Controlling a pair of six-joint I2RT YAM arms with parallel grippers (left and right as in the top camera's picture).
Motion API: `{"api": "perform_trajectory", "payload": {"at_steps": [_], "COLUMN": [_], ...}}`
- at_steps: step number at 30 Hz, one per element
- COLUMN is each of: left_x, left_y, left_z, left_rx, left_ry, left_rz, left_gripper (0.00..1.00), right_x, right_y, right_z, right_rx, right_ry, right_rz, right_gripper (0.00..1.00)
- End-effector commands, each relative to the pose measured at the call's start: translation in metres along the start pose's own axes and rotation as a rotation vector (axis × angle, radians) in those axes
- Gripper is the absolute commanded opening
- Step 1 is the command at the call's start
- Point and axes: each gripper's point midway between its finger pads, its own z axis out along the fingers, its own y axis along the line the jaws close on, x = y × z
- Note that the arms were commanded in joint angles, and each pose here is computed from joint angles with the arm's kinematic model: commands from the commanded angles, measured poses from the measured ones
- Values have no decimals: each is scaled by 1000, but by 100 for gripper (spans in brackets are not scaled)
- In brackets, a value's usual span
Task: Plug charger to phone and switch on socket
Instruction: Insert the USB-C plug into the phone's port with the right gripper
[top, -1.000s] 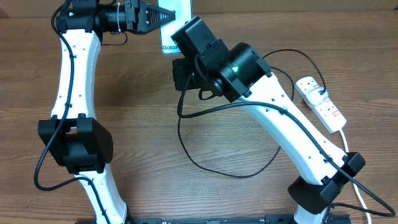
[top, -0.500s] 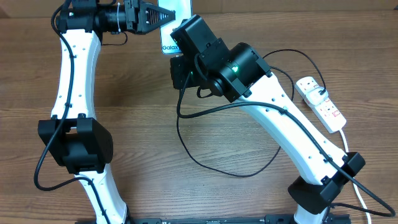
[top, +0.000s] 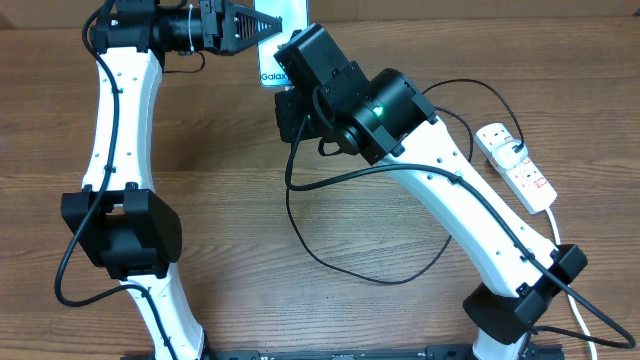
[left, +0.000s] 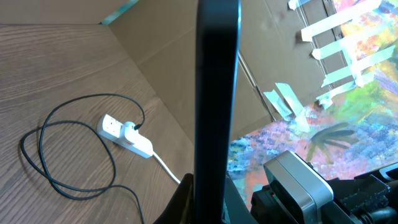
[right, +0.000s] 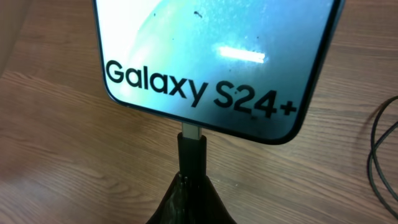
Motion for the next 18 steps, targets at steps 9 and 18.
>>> {"api": "perform_trajectory", "payload": {"at_steps": [9, 18], "left_x": [0, 0], "left_y": [-21, -21], "left_z": [3, 3], "left_rx": [50, 50], "left_ry": [17, 17], "left_rz": [29, 27], "left_gripper": [4, 4], "right_x": [-19, -24], "right_y": [3, 6], "right_z": [-22, -22], "right_rx": [-14, -26], "right_ry": [-87, -109], "right_rz": [-8, -6], "right_gripper": [4, 4]}}
